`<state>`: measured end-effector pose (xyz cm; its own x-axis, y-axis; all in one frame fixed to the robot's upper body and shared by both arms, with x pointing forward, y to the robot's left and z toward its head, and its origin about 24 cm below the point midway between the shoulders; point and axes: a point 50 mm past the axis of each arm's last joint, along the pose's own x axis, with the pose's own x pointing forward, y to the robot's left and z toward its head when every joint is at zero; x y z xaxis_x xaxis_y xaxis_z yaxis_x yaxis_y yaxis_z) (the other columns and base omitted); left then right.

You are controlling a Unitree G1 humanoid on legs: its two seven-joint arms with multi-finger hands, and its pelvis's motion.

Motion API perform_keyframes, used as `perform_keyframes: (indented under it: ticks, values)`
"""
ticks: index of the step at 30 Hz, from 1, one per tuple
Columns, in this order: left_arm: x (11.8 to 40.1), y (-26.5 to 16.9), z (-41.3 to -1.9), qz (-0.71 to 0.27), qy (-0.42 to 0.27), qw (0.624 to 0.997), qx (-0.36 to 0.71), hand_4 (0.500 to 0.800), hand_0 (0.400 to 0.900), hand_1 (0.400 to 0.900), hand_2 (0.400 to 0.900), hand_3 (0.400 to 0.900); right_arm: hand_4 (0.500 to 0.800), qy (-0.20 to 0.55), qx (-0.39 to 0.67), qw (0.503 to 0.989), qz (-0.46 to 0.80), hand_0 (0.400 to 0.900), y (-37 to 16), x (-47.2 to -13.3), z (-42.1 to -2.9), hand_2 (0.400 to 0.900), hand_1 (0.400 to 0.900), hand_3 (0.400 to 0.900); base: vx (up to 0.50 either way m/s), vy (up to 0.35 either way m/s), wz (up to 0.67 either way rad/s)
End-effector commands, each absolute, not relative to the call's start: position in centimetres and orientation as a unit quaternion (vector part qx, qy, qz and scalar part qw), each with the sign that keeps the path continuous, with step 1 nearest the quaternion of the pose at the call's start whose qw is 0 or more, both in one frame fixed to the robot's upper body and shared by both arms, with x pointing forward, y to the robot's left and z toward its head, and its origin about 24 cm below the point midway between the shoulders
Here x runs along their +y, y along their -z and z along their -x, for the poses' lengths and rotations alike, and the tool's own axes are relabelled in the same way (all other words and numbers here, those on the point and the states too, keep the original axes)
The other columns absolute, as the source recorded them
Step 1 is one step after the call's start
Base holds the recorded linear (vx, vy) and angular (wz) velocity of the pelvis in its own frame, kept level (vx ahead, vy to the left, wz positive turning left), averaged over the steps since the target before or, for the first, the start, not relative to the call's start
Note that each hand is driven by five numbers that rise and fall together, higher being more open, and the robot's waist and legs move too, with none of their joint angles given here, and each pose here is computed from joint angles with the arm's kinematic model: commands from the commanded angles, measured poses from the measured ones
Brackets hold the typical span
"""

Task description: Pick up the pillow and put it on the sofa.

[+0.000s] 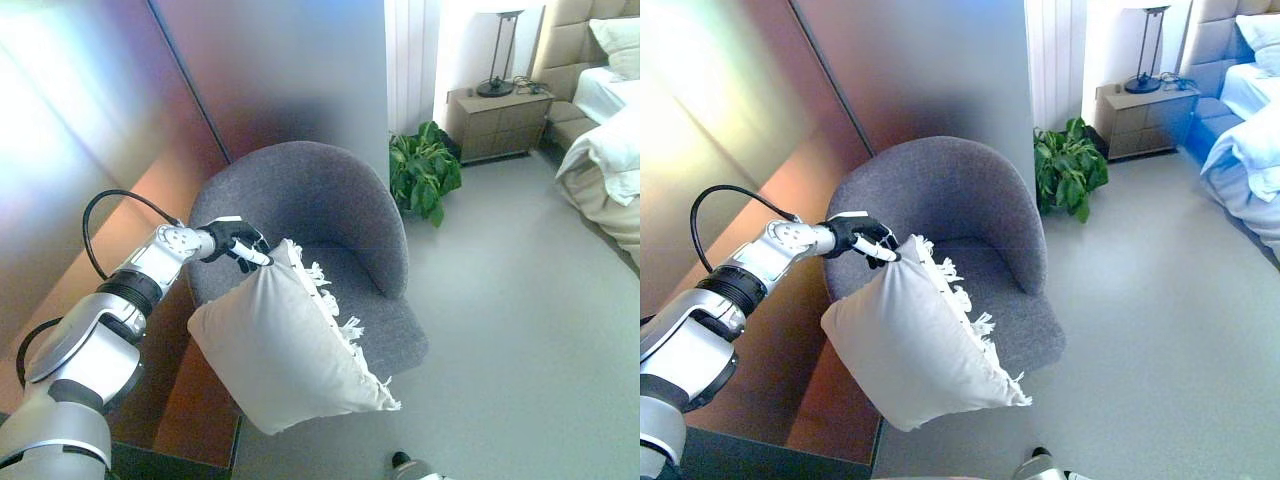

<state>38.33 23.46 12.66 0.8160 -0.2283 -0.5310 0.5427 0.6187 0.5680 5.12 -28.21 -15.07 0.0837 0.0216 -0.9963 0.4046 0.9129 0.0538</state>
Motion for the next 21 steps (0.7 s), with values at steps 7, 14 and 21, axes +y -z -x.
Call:
perform_keyframes:
  ticks: [7, 14, 21]
  values:
    - [24.2, -25.7, -40.7, -0.310, 0.103, 0.945, 0.032, 0.800, 0.900, 0.900, 0.900, 0.900, 0.800, 0.171, 0.698, 0.670, -0.186, 0.900, 15.1, -28.6, -0.9, 0.900, 0.900, 0.900, 0.049, -0.090, -0.18]
    - [24.2, -25.2, -40.8, -0.299, 0.097, 0.948, 0.050, 0.800, 0.900, 0.900, 0.900, 0.900, 0.800, 0.161, 0.696, 0.676, -0.183, 0.900, 15.1, -28.6, -0.6, 0.900, 0.900, 0.900, -0.020, -0.039, -0.05]
    - [24.7, -25.2, -40.6, -0.300, 0.091, 0.948, 0.051, 0.800, 0.900, 0.900, 0.900, 0.900, 0.800, 0.156, 0.698, 0.674, -0.186, 0.900, 15.3, -28.1, -0.7, 0.900, 0.900, 0.900, -0.014, -0.027, 0.03]
